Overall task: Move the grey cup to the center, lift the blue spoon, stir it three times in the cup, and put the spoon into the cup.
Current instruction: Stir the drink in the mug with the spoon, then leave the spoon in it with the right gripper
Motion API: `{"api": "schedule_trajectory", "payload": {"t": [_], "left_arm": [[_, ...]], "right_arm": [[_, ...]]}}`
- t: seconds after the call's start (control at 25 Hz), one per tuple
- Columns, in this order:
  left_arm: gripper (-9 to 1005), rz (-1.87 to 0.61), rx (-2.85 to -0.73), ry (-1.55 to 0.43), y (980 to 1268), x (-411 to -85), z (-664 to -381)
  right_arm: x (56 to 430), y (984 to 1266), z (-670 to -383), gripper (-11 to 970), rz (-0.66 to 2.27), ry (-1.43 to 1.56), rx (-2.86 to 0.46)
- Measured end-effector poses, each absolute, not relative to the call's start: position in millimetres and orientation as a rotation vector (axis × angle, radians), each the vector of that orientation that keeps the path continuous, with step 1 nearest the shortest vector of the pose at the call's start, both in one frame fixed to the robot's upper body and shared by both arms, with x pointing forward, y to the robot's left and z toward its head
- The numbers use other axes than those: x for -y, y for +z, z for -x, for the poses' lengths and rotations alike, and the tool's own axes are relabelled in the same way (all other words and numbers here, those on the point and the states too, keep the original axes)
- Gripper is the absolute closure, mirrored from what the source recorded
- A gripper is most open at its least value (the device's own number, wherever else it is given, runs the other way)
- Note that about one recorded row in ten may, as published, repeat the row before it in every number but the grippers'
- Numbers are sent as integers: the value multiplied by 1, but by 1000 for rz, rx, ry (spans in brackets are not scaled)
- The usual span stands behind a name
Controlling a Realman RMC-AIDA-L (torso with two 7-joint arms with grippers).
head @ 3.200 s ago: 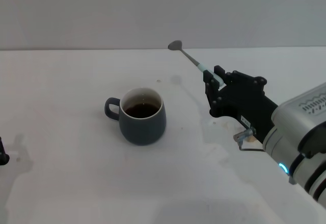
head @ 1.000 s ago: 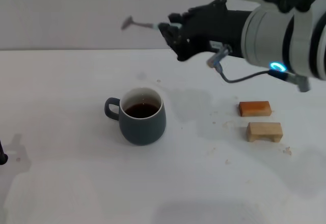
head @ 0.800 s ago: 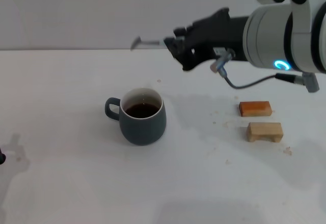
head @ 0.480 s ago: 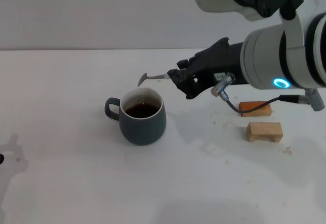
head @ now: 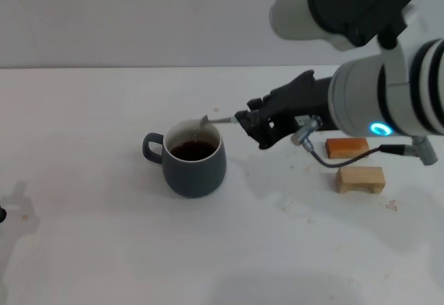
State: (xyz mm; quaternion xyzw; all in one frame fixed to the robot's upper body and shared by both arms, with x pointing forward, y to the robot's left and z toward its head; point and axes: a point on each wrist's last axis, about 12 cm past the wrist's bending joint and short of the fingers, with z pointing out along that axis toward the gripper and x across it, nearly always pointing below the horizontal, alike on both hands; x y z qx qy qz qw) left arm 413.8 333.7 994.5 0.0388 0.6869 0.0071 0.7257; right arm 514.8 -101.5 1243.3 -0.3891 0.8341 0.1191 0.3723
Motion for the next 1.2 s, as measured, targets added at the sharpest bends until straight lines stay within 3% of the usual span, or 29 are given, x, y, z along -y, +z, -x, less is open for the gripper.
{"api": "schedule_trajectory", "payload": {"t": [0.4, 1.2], "left_arm": [[998, -85, -1514, 14, 995, -334, -414], [998, -80, -1521, 14, 993, -335, -411]], "right_arm": [[90, 1212, -522, 819, 1045, 340, -2195], [75, 1187, -547, 822, 1083, 335, -2164]]}}
